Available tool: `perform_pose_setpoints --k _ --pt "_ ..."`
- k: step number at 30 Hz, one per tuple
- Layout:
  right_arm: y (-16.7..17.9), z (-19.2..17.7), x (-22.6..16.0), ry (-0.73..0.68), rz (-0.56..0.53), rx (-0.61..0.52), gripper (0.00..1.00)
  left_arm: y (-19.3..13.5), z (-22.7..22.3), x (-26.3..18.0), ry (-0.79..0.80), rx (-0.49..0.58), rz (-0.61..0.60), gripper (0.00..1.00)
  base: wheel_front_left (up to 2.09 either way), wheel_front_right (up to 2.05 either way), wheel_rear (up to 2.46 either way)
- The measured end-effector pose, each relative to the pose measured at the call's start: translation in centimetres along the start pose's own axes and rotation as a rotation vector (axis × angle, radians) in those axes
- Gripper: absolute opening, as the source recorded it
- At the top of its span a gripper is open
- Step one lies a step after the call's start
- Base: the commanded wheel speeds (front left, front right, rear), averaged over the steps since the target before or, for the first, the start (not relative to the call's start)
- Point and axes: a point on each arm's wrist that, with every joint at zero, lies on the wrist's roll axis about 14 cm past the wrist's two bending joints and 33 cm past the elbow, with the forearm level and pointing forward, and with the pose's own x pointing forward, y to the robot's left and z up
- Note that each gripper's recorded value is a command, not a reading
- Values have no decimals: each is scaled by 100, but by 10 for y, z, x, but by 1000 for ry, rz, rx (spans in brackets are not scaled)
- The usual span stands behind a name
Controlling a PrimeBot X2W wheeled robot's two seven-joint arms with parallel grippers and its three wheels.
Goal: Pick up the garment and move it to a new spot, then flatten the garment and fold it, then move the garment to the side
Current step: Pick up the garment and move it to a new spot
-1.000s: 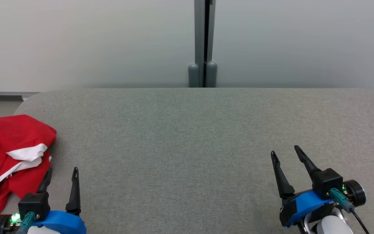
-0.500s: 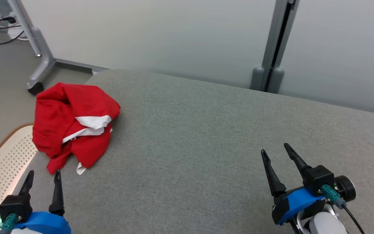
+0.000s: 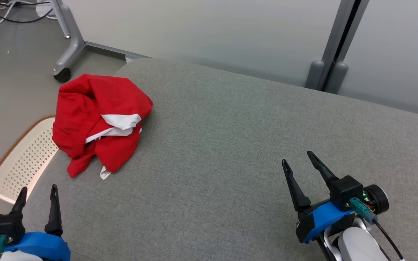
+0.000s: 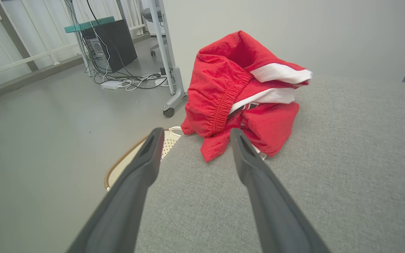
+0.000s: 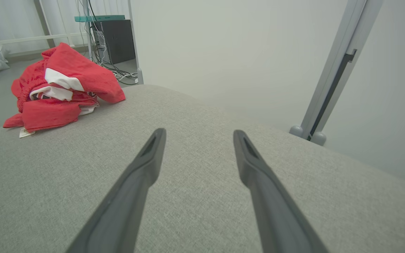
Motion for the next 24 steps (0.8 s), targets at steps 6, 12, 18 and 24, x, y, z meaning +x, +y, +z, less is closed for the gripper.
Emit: perform_pose_setpoints --k 6,12,18,24 --pt "-15 -16 7 27 -18 -7 100 -7 16 39 -9 10 -28 100 0 0 0" --pt "-30 -39 15 64 -29 -10 100 -22 28 85 -10 16 -68 100 0 0 0" --pt "-47 -60 14 99 -58 -5 100 -45 32 129 -2 -5 -118 100 0 0 0" --pt "-65 -74 3 131 -104 -8 100 -66 32 163 14 -31 -165 100 0 0 0"
